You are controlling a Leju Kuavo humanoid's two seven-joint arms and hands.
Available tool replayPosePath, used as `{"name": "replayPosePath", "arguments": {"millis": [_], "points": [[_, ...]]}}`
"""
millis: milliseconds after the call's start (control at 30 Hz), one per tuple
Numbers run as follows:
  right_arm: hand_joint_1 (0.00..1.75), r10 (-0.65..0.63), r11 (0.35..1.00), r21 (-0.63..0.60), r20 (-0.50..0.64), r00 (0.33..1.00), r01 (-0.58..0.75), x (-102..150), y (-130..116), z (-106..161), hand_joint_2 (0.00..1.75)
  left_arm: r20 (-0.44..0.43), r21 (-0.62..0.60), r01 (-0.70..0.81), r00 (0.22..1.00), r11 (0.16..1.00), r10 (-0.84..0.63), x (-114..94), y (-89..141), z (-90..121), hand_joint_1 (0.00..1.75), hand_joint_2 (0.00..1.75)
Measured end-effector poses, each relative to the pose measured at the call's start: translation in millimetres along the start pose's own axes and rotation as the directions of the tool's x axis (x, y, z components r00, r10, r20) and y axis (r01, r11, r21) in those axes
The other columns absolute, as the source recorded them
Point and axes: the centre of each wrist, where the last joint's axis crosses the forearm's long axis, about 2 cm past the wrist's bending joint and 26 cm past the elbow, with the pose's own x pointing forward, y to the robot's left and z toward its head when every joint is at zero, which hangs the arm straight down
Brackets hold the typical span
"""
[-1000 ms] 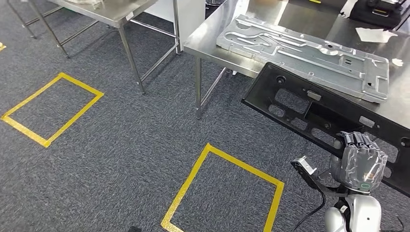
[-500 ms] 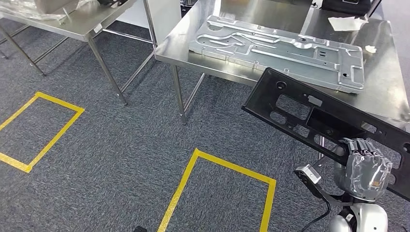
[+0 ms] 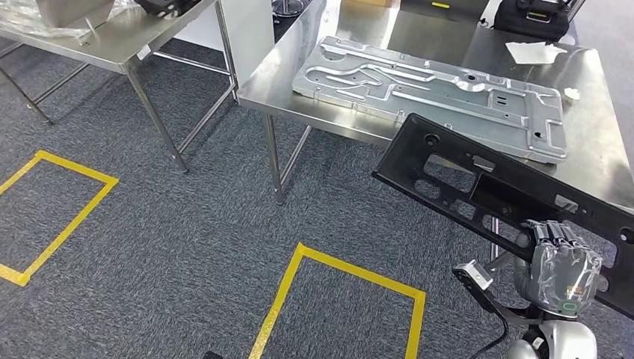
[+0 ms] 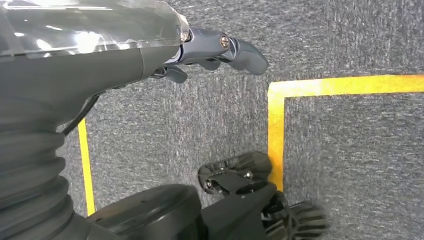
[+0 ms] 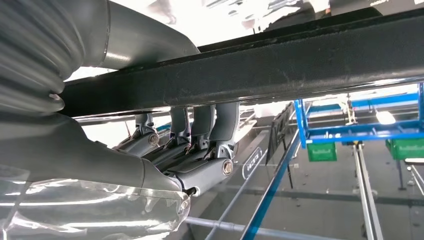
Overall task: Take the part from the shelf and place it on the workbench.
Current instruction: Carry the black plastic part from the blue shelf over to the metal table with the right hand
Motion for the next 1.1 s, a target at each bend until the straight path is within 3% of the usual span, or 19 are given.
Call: {"name": "replayPosePath", "arguments": {"millis": [367,633,800,900,1100], "points": [[1.75,-0.005,1.000,0.008,-0.007,1.000,0.005,-3,-1,3,1.75,0.006,-0.007,0.002,1.000,1.000,-0.002,4,-1,-1,0.00,1.75],[1.75,-0.004,1.000,0.025,-0.011,1.000,0.004,-3,1,6,1.75,-0.005,-0.008,-0.009,1.000,1.000,0.009,-6,-2,2,0.00,1.75],[1.75,-0.005,0.999,0.045,0.005,1.000,0.005,-3,3,-2,1.75,0.036,0.002,-0.020,0.999,1.000,0.020,13,1,-4,0.00,1.75],[1.75,-0.026,0.994,0.102,0.013,1.000,0.025,-2,6,-3,1.75,0.043,0.003,-0.025,0.999,1.000,0.025,16,2,-5,0.00,1.75],[1.75,-0.035,0.973,0.228,0.024,0.999,0.029,-2,13,8,1.75,0.017,-0.001,-0.038,0.999,0.999,0.038,1,-1,0,0.00,1.75]]}}
